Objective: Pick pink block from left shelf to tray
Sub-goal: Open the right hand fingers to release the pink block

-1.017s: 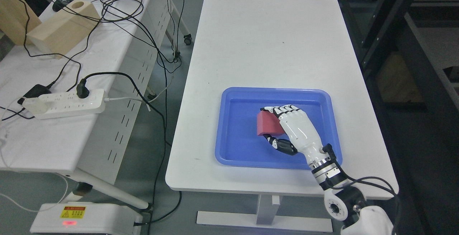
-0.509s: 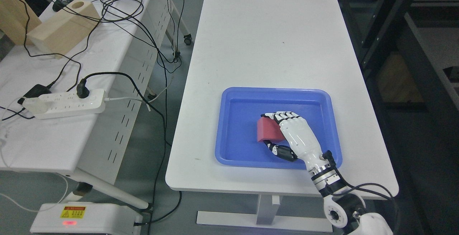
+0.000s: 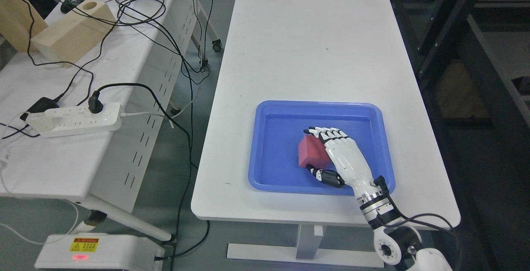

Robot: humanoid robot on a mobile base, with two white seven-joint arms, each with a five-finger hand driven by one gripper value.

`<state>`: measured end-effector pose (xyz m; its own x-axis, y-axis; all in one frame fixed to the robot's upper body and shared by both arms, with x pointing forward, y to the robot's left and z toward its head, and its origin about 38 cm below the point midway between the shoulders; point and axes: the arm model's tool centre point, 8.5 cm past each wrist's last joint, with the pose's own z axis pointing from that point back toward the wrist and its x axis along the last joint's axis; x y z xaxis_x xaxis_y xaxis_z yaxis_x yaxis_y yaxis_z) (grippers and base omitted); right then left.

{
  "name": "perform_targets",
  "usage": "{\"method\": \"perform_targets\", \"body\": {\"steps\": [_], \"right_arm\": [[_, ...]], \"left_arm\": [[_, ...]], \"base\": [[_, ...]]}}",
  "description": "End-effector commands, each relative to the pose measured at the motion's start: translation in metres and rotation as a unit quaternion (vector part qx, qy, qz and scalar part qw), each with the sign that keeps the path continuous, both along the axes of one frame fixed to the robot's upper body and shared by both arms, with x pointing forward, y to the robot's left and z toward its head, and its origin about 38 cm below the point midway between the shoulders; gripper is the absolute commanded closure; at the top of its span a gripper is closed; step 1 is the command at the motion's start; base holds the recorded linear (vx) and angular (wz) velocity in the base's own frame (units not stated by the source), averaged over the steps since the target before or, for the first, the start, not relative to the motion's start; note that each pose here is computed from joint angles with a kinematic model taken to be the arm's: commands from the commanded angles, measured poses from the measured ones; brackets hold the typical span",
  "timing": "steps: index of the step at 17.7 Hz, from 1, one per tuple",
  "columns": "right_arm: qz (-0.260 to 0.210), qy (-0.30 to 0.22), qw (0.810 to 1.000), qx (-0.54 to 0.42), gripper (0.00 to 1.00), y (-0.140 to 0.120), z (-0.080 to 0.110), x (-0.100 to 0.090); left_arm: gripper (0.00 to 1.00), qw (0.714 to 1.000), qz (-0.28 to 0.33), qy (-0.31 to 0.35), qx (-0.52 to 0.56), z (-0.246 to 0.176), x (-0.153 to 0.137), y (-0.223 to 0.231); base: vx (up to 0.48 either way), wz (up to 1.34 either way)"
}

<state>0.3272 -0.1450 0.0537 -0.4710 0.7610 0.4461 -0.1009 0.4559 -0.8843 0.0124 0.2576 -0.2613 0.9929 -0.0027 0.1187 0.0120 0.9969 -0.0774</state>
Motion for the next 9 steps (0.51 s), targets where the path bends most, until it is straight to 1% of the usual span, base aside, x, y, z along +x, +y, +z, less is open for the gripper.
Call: {"method": "perform_targets", "body": {"steps": [1,2,3,5,6,8,9], "right_arm": [[-0.01,0.011,1.0,0.028,0.19,-0.002,0.0,0.001],[-0.012,0.013,0.999,0.035,0.17,-0.002,0.001,0.001],[-0.019,0.017,0.998,0.052,0.13,-0.007,0.002,0.003],[-0.044,0.026,0.994,0.101,0.04,-0.026,0.006,0.008],[-0.052,0.032,0.99,0.129,0.01,-0.033,0.008,0.01],[-0.062,0.046,0.981,0.176,0.01,-0.048,0.011,0.014],[-0.056,0.06,0.977,0.195,0.01,-0.049,0.012,0.015]], "left_arm": [[0.0,1.0,0.0,0.002,0.008,0.0,-0.007,0.011],[0.0,1.0,0.0,0.002,0.008,0.0,-0.007,0.011],[0.0,1.0,0.0,0.002,0.008,0.0,-0.007,0.011],[0.0,1.0,0.0,0.002,0.008,0.0,-0.007,0.011],[0.0,1.0,0.0,0.002,0.008,0.0,-0.007,0.011],[0.0,1.0,0.0,0.002,0.008,0.0,-0.007,0.011],[0.0,1.0,0.0,0.002,0.008,0.0,-0.007,0.011]], "base": [[0.0,0.0],[0.0,0.0],[0.0,0.0],[0.0,0.0],[0.0,0.0],[0.0,0.0],[0.0,0.0]]}}
